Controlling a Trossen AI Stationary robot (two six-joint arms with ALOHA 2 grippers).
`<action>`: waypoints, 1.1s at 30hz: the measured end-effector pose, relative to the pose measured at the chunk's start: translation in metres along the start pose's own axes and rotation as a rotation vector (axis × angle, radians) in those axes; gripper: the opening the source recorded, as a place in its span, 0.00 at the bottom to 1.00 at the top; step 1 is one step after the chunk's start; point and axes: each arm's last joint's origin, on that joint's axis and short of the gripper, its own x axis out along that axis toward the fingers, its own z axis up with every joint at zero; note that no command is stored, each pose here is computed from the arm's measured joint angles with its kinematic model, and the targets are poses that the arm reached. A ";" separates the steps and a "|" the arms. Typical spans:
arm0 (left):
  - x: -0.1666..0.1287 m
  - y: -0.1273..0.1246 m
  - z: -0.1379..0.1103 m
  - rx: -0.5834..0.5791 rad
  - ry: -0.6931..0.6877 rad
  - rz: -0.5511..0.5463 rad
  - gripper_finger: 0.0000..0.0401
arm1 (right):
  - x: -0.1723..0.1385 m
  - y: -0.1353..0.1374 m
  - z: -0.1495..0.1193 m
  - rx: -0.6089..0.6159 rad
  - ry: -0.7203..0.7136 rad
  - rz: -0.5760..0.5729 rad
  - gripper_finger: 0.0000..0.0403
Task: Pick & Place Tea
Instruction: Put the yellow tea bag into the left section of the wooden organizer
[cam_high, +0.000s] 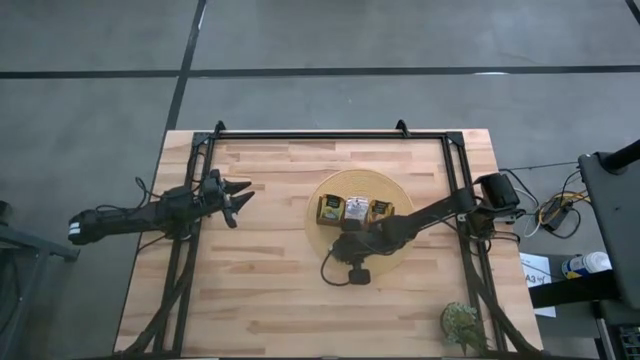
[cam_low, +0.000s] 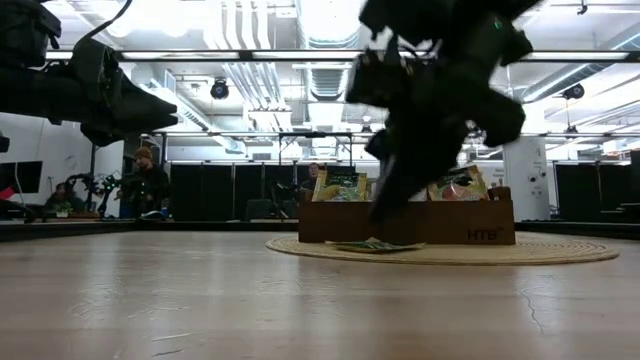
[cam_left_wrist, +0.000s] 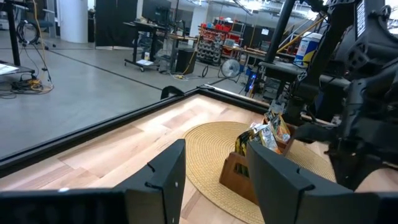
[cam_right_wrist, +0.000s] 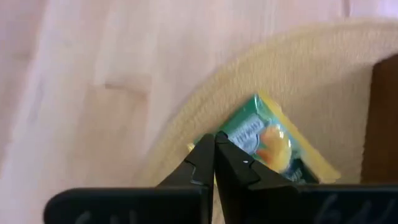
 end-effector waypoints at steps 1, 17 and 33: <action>0.000 0.000 0.000 0.000 0.000 0.000 0.41 | -0.002 0.001 0.004 -0.001 -0.003 0.002 0.02; 0.000 0.000 0.000 0.000 0.000 0.000 0.41 | -0.015 0.005 0.026 -0.112 0.015 0.011 0.15; 0.000 0.000 0.000 0.000 0.000 0.000 0.41 | -0.001 -0.005 0.012 0.002 -0.071 -0.030 0.62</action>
